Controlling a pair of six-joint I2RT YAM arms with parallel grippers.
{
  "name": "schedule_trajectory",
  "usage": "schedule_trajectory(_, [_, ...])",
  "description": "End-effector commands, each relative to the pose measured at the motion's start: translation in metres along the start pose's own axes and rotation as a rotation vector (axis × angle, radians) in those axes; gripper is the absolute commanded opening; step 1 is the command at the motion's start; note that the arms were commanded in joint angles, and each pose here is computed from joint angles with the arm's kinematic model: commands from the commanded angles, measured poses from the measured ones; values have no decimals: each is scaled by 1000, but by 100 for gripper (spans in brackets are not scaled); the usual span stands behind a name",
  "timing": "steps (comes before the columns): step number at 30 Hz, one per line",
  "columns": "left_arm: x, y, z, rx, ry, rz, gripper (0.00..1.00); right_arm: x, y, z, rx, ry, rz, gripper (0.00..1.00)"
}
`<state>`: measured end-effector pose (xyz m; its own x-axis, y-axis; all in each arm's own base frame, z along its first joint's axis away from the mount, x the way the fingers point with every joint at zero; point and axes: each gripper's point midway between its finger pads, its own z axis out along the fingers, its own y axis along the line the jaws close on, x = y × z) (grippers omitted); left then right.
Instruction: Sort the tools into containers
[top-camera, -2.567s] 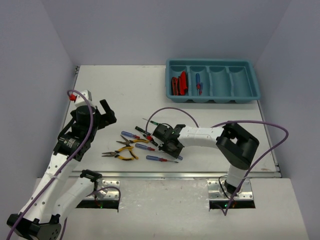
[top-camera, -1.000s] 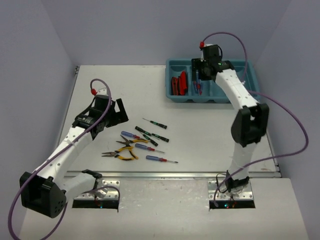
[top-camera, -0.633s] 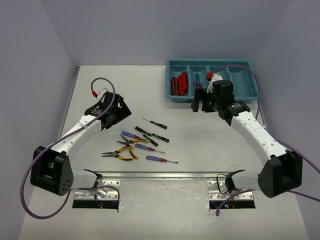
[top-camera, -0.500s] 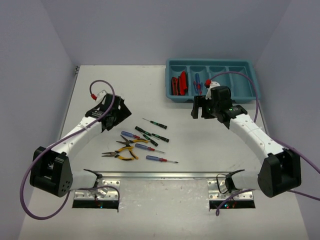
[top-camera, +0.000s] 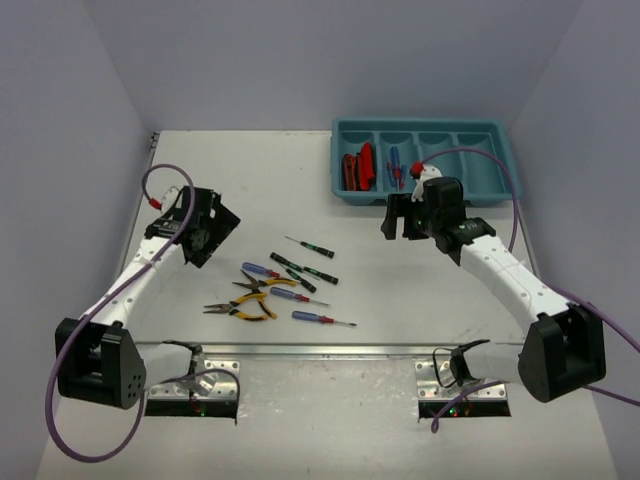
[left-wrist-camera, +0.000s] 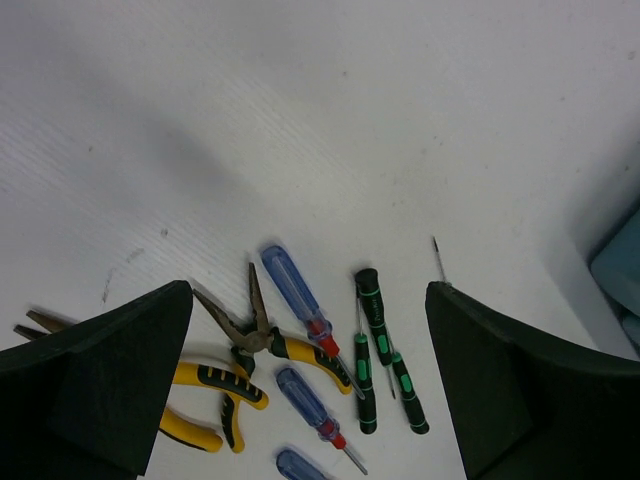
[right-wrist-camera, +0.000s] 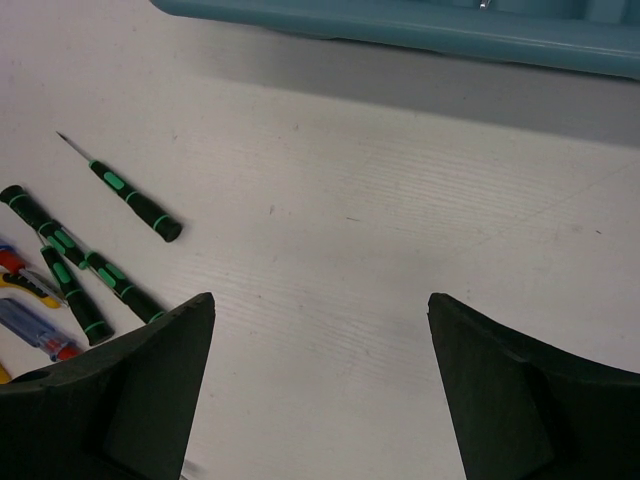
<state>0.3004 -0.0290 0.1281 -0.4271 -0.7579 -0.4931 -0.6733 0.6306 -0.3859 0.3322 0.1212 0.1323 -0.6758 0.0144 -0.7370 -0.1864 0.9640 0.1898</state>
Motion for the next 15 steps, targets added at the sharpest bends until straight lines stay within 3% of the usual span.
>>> schedule_trajectory(1, [40, -12, 10, -100, 133, -108, 100, -15, 2, -7, -13, -77, -22, 87])
schedule_trajectory(8, [69, -24, 23, -266, 173, -106, 99, -13, -2, -13, -6, -91, -36, 87])
schedule_trajectory(15, [86, -22, 34, -310, 202, -117, 77, -12, -4, -12, -1, -88, -33, 87])
